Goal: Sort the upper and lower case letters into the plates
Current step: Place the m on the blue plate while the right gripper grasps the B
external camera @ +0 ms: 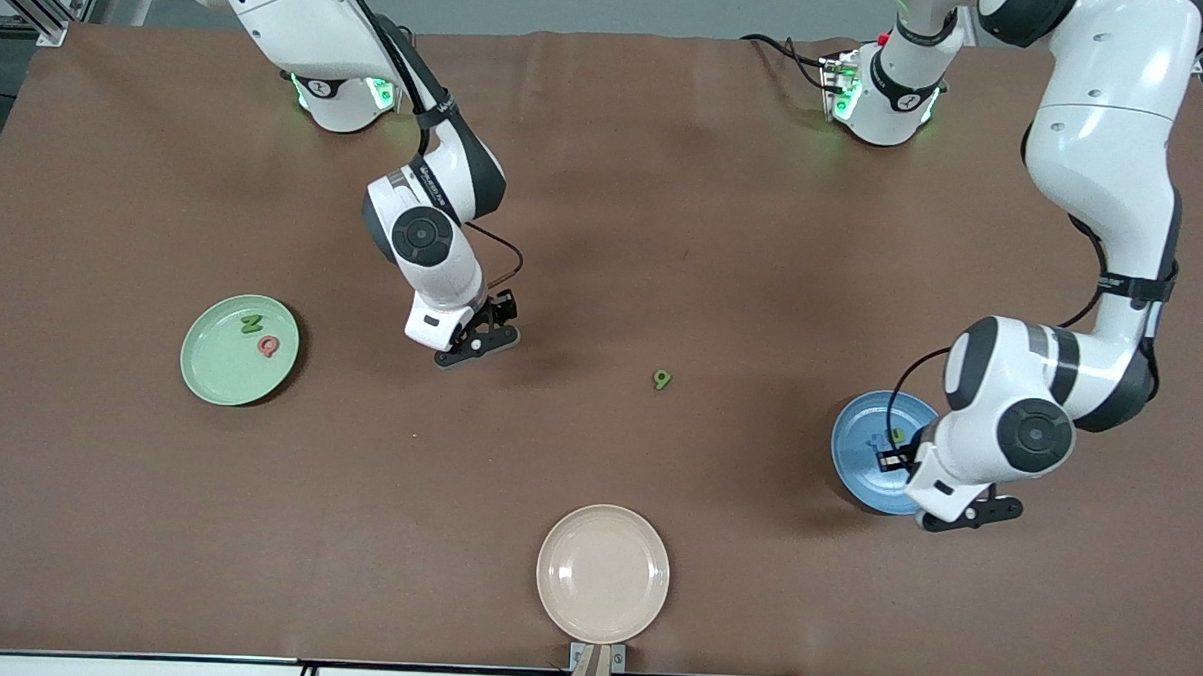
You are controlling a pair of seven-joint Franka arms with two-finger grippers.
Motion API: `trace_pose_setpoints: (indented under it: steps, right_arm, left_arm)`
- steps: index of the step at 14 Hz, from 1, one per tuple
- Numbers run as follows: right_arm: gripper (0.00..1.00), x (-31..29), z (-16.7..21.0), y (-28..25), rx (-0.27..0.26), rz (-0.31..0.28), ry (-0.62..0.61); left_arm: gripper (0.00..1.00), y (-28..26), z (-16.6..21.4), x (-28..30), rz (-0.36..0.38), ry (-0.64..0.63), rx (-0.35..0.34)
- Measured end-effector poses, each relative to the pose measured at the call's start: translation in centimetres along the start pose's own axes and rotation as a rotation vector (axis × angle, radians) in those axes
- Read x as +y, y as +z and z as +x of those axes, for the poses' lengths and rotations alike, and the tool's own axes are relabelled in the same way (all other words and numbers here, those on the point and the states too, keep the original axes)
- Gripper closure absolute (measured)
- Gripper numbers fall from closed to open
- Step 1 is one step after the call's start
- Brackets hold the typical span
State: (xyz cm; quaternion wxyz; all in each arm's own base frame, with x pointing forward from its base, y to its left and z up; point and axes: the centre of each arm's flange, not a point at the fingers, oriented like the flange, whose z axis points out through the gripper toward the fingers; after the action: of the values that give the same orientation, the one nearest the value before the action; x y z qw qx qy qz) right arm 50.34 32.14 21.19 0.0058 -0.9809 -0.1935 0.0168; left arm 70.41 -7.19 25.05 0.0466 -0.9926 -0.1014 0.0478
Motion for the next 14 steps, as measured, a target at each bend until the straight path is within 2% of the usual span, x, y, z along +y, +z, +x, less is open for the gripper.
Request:
trace_pose_setpoints:
  steps: [3, 6, 8, 11, 13, 14]
  right_arm:
    - [0.26, -1.8, -0.1, 0.6, -0.001, 0.037, 0.028]
    - [0.26, -3.0, -0.4, 1.7, -0.012, 0.038, 0.022]
    - [0.26, -2.7, -0.4, 2.6, -0.011, 0.035, 0.029]
    - [0.27, -2.2, -0.3, 3.6, -0.013, 0.03, 0.037]
    - [0.36, -2.1, -0.3, 3.7, -0.012, 0.03, 0.039]
    - [0.36, -2.1, -0.2, 3.7, -0.011, 0.03, 0.04]
  left_arm:
    - [0.6, 1.3, 0.4, -2.3, -0.001, -0.018, -0.02]
    - [0.6, 2.5, 0.4, -2.1, -0.002, -0.016, -0.029]
    - [0.45, 2.9, 0.5, -2.1, -0.004, -0.015, -0.028]
    - [0.16, 2.9, 0.6, -2.1, -0.006, -0.017, -0.023]
    - [0.0, 2.7, 0.6, -1.7, -0.011, -0.021, -0.019]
    - [0.0, 2.4, 0.4, -1.0, -0.017, -0.03, -0.017]
